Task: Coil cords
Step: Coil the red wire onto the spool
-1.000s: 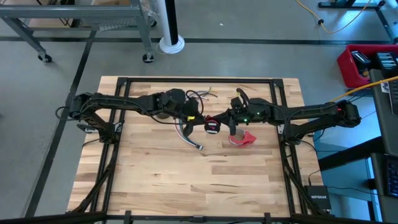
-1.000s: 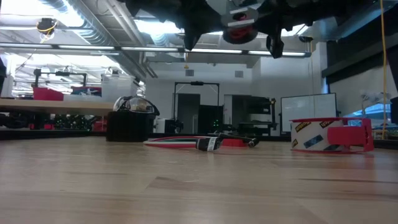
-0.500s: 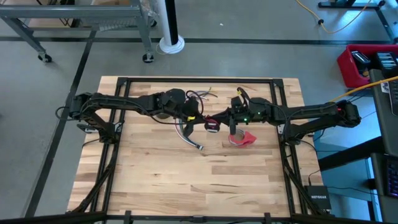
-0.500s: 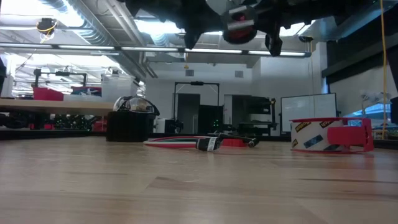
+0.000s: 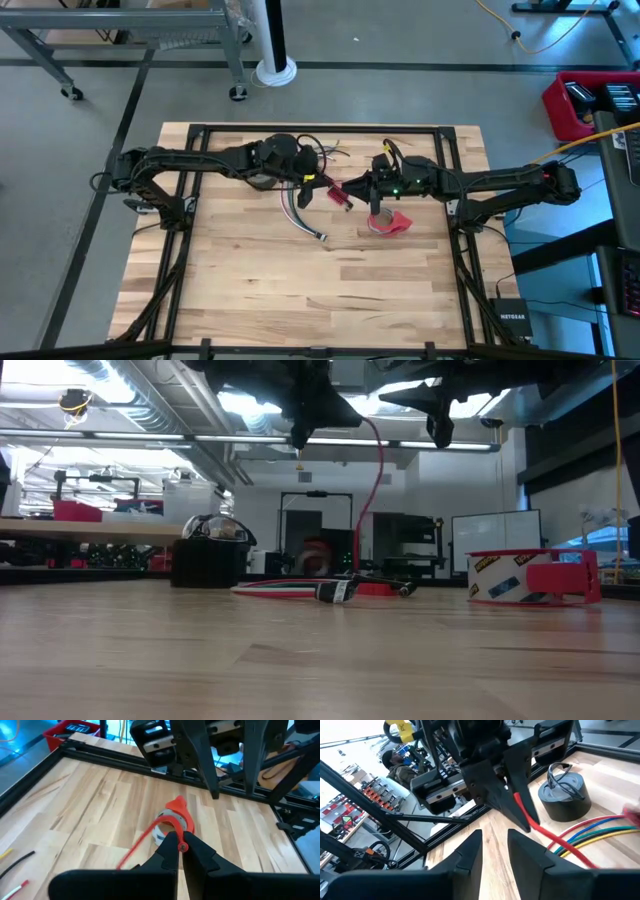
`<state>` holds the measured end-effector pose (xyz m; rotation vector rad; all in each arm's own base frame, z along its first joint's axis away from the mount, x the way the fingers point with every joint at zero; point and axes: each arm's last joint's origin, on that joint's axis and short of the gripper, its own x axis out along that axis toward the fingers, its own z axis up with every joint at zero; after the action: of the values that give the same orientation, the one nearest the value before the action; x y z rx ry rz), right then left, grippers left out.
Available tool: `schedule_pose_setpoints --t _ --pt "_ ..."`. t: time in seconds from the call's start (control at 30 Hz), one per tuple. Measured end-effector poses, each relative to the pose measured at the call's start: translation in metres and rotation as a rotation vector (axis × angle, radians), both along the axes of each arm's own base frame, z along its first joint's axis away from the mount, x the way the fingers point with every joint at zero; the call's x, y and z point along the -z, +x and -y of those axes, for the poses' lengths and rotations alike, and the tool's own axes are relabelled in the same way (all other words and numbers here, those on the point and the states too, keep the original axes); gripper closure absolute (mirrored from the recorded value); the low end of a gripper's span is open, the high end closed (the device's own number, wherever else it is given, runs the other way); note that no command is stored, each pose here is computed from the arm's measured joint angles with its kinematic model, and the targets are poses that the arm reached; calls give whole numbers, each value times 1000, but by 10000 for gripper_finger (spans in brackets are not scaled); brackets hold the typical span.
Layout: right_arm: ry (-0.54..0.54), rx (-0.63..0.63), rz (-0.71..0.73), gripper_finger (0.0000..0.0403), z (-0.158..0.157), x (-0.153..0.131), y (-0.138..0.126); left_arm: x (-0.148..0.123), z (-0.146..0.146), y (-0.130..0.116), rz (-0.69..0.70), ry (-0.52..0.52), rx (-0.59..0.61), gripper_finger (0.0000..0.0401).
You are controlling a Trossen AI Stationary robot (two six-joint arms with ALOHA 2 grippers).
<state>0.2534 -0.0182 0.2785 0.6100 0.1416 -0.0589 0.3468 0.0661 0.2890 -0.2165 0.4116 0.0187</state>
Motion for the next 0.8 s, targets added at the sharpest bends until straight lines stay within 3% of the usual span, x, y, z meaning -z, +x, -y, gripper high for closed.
schedule_pose_setpoints --t 0.67,0.8 --pt "-8 26 -1 306 0 -6 -9 4 0 -2 -42 -9 -1 401" --pt "-57 183 -51 306 5 -2 -10 4 -2 -2 -42 10 -15 401"
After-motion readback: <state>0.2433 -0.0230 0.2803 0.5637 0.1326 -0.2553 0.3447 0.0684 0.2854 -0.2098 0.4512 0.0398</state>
